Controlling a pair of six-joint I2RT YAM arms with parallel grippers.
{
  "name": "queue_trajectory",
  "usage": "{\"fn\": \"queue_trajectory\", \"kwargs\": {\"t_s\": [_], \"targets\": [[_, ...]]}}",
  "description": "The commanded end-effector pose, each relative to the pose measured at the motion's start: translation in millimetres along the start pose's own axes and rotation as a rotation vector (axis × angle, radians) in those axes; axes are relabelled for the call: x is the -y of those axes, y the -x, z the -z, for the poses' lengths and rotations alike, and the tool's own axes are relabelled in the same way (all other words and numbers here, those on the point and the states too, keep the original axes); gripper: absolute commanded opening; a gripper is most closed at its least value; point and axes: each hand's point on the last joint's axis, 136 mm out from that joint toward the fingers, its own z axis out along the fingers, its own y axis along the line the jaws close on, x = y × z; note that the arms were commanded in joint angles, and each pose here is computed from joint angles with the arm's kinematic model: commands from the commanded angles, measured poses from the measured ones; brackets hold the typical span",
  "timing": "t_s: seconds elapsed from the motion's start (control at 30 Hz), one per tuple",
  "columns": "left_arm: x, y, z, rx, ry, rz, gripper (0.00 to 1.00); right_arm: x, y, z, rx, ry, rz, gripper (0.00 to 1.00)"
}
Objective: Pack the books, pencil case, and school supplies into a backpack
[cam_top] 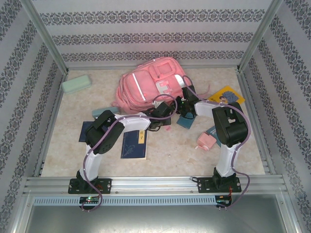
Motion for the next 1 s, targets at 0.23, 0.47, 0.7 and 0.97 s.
{"fn": "queue_trajectory", "kwargs": {"t_s": [0.23,0.47,0.7,0.97], "targets": [[-10,10,-17,0.013,0.002,0.125,0.29,-10,-8,-6,-0.013,0.019,0.028,0.13],[-8,18,-21,0.033,-0.011,0.16,0.29,-12,-14,-8,-0.029,0.022,0.036,0.12],[-17,25,-25,0.047,0.027,0.198,0.12,-11,-19,-8,-0.036,0.02,0.036,0.05],[-41,30,-11,0.072,0.092,0.238,0.0,-5,-6,0,-0.008,0.015,0.026,0.0]]}}
